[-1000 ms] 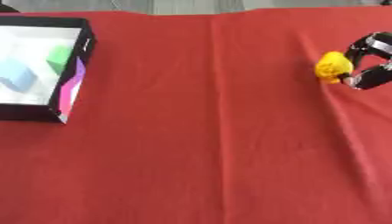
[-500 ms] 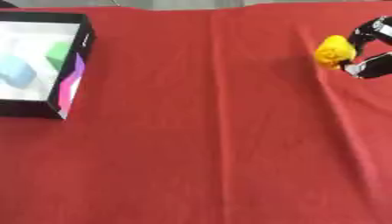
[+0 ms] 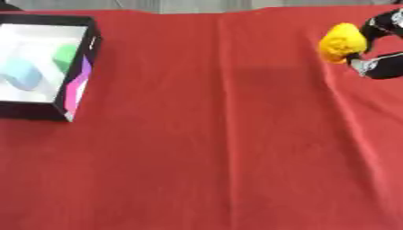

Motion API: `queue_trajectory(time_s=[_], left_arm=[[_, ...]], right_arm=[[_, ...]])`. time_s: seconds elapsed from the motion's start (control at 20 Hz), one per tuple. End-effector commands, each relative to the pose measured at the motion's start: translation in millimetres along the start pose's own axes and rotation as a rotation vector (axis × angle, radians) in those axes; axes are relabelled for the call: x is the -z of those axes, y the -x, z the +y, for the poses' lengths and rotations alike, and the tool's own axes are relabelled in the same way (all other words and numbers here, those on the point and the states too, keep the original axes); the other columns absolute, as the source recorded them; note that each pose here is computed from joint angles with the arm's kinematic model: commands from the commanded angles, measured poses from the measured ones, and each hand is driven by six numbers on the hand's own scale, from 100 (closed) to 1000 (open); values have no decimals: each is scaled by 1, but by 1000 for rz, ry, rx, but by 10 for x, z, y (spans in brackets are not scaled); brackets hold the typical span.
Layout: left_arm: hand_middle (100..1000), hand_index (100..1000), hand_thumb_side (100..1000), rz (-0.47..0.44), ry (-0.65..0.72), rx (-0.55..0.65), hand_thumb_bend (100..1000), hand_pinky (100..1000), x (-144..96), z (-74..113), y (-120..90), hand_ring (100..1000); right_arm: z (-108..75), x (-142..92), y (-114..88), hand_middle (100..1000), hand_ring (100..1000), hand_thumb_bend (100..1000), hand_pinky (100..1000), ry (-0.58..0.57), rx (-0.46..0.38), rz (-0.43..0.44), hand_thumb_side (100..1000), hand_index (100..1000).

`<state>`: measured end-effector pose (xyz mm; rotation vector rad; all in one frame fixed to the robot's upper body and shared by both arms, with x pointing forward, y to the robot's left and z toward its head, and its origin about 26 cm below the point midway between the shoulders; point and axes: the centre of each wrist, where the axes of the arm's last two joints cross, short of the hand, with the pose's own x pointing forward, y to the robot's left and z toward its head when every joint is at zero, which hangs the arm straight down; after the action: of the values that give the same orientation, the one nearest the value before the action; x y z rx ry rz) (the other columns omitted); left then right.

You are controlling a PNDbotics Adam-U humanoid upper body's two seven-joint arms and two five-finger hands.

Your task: Pick up the objects with one hand, pass them to the other hand, and then place them into the box on the other side of the table.

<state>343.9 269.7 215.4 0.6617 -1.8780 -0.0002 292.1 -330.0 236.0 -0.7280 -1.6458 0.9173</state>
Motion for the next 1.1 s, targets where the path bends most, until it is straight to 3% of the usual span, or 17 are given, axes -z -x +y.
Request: queue_trajectory(time_s=[0.05, 0.5, 0.85, 1.1], left_arm=[[718, 794, 832, -45, -17, 37, 100, 838, 71, 108, -98, 687], [720, 796, 815, -83, 20, 101, 100, 832, 130, 164, -194, 690], [716, 794, 798, -135, 90, 180, 100, 825, 191, 207, -347, 687], [720, 797, 778, -188, 160, 240, 100, 821, 213, 194, -519, 692]], right_arm=[[54, -21, -138, 369, 627, 100, 812, 22, 46, -42, 100, 493], [445, 76, -310, 355, 598, 100, 780, 99, 239, -110, 100, 496], [740, 166, -521, 354, 587, 100, 761, 114, 402, -98, 100, 500], [896, 264, -651, 355, 585, 100, 757, 132, 468, -100, 100, 500]])
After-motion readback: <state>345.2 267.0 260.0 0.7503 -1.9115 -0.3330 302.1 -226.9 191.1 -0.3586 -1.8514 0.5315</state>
